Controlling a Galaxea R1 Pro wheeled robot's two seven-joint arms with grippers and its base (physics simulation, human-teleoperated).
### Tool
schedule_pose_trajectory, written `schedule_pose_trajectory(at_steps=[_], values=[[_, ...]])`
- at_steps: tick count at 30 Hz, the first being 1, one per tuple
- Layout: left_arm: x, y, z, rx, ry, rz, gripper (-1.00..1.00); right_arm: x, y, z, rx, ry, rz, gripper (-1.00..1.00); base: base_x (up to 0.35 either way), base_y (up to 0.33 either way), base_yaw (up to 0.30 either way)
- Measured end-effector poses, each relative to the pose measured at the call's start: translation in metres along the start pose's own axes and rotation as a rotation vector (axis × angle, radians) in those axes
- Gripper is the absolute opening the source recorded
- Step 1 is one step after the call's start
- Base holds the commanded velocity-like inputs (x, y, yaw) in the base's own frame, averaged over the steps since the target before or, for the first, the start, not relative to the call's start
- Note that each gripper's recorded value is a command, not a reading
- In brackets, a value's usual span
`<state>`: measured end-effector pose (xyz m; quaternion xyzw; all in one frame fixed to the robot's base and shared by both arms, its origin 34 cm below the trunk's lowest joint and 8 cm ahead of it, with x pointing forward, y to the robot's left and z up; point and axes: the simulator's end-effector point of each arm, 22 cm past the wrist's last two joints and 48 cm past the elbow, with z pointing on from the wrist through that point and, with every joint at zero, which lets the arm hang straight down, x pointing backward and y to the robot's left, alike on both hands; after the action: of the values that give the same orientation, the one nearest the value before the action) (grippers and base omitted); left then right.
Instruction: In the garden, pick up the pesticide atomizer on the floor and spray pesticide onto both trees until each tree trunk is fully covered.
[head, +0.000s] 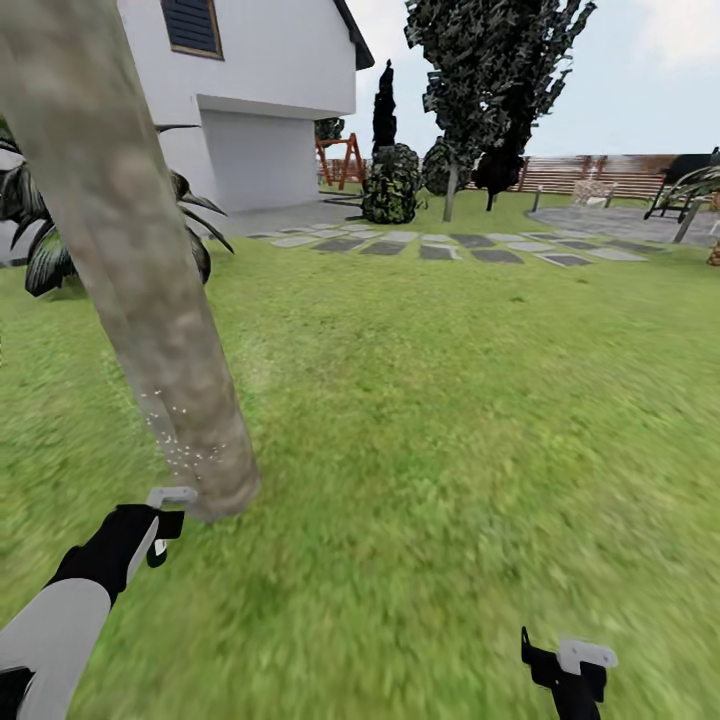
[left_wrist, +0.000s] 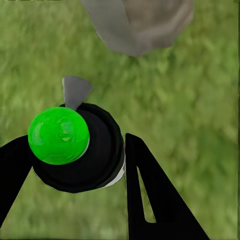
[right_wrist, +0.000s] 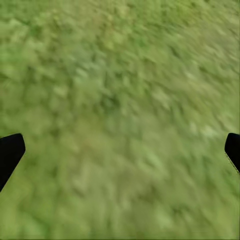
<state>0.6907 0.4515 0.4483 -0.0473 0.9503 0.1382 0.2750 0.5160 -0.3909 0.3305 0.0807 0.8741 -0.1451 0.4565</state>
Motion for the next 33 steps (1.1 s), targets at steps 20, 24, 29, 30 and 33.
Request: schedule_pose_trajectory(at_steps=[20,24,29,30,33], values=[[0.000,-0.003,0.000,0.005,0.000,0.000,-1.00,0.000,0.000,0.000,0.000,0.000,0.000,1.00,0.047,-0.265,0.151],[0.002,-0.008,0.000,0.012,0.003,-0.002,-1.00,0.000,0.000,0.000,0.000,0.000,0.000,1.00,0.000,-0.275,0.277],[-0.003,-0.025,-0.002,0.033,-0.010,-0.003,-1.00,0.000,0.001,0.000,-0.001,0.000,0.001,1.00,0.051,-0.270,0.171],[-0.005,-0.025,-0.003,0.033,-0.014,-0.004,-1.00,0.000,0.001,0.000,-0.001,0.000,0.001,1.00,0.167,-0.246,0.015],[-0.014,-0.024,-0.006,0.032,-0.035,-0.008,-1.00,0.000,0.001,0.000,-0.001,0.000,0.001,1.00,0.175,-0.242,0.005]])
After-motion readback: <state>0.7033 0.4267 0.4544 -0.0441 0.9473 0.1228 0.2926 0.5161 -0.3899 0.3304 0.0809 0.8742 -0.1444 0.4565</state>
